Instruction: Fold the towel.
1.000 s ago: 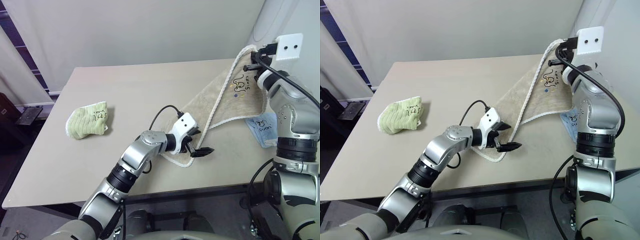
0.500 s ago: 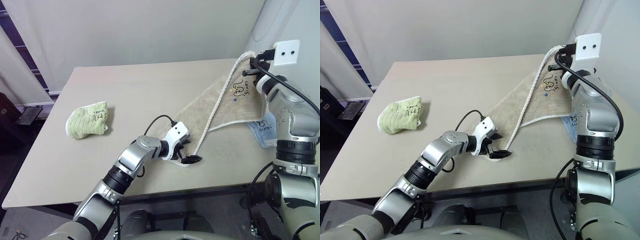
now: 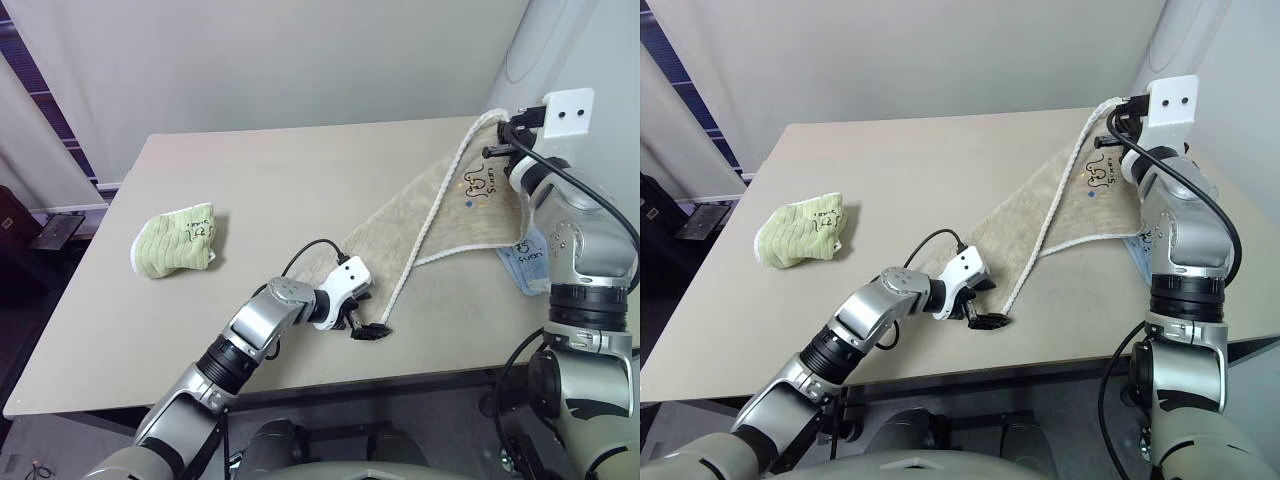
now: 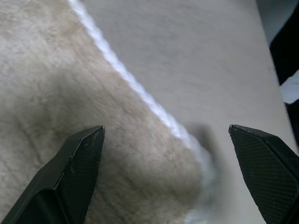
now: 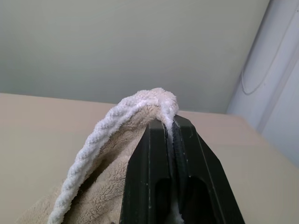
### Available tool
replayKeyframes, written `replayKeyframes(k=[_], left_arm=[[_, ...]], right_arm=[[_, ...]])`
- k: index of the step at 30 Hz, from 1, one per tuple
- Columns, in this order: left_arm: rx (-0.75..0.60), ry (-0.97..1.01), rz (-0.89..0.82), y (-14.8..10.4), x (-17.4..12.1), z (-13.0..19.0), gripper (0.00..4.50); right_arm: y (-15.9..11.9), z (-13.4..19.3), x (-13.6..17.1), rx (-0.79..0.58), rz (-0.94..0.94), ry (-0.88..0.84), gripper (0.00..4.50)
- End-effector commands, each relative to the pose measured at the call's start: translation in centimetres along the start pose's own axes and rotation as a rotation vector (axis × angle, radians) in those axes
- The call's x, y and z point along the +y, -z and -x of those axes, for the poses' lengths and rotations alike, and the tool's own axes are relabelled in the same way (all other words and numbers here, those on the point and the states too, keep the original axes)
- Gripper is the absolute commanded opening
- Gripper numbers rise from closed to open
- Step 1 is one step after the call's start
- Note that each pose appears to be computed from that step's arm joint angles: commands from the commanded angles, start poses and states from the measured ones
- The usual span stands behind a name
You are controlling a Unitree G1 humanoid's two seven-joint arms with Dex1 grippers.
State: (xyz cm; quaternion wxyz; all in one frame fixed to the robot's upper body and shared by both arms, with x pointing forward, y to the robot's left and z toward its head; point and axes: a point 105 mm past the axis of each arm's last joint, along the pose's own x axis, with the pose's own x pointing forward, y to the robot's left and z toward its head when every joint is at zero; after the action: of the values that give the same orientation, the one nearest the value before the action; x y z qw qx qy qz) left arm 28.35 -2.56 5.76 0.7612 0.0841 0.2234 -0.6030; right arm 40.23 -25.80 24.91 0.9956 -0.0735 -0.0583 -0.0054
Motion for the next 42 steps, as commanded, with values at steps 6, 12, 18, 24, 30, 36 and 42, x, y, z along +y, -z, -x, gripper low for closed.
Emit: replayKeyframes(k=[6, 12, 18, 24, 30, 36, 42], left_arm=[[0.053, 0.086, -0.05, 0.5, -2.0, 0.0, 3.54], [0.141, 0.128, -0.065, 2.8, -3.1, 0.2, 1.27], [0.147, 0.136, -0.069, 3.1, -3.3, 0.3, 0.06], [0.02, 0.054, -0.011, 1.1, -2.0, 0.1, 0.06], [-0.284, -0.109, 0.164, -4.7, 1.8, 1.0, 0.06], [-0.357, -0.123, 0.212, -7.6, 3.6, 2.3, 0.06], [-0.193, 0.028, 0.231, -4.6, -0.2, 0.6, 0.65]], right_arm=[[-1.5, 0.1, -0.7, -0.06, 0.002, 0.03, 0.0], [-1.6, 0.2, -0.9, -0.062, 0.0, 0.04, 0.0], [-1.6, 0.3, -1.1, -0.062, 0.001, 0.049, 0.0], [-1.6, 0.3, -1.5, -0.064, -0.004, 0.06, 0.0], [-1.1, 0.3, -2.0, -0.054, -0.012, 0.075, 0.0], [-1.1, 0.0, -2.2, -0.054, -0.018, 0.078, 0.0], [-0.9, 0.0, -1.9, -0.049, -0.013, 0.061, 0.0]])
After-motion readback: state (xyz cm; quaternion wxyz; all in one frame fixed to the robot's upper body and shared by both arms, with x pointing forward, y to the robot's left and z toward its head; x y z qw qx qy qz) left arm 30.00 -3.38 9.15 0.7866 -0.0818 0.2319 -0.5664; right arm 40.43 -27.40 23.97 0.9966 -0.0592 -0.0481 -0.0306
